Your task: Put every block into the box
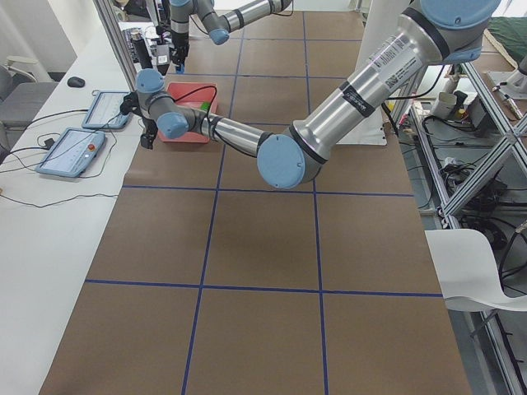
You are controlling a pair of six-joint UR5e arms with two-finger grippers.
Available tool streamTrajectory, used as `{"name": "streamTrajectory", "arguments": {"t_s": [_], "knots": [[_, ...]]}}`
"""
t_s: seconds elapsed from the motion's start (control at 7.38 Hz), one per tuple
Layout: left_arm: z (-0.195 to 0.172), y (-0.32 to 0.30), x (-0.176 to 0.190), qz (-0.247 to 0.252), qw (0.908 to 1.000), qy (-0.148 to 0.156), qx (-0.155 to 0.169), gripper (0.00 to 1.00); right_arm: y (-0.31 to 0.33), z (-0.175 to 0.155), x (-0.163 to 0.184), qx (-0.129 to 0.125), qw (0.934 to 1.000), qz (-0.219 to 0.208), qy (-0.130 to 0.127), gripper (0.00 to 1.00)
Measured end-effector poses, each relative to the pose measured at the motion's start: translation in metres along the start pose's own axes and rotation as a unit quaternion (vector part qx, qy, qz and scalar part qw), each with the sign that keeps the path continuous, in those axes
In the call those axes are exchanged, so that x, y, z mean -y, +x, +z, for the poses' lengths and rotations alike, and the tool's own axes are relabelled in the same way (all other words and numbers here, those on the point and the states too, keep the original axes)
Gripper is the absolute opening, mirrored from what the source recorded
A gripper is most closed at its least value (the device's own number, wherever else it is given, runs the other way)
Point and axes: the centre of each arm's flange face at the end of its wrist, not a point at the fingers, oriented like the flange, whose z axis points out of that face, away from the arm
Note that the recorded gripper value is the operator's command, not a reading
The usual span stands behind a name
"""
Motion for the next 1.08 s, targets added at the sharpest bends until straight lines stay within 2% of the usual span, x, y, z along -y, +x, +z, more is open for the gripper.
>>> {"name": "streamTrajectory", "arguments": {"t_s": [0.27, 0.54, 0.68, 0.81, 1.08], "knots": [[-0.032, -0.056, -0.039, -0.013, 0.9996, -0.019, 0.014, 0.99, -0.036, 0.023, -0.045, 0.004, 0.9997, 0.011, 0.02, 0.0], [-0.065, -0.091, -0.089, 0.012, 0.9979, -0.048, 0.042, 0.99, -0.05, 0.04, -0.074, 0.005, 0.9998, 0.01, 0.018, 0.0], [-0.084, -0.113, -0.117, 0.031, 0.9958, -0.062, 0.059, 0.99, -0.052, 0.045, -0.082, 0.004, 0.9999, 0.01, 0.013, 0.26], [-0.104, -0.144, -0.144, 0.053, 0.993, -0.074, 0.075, 0.99, -0.052, 0.048, -0.087, 0.004, 0.9999, 0.01, 0.008, 0.99], [-0.132, -0.214, -0.204, 0.084, 0.9873, -0.102, 0.088, 0.99, -0.038, 0.033, -0.084, 0.012, 0.9997, 0.013, -0.015, 1.0]]}}
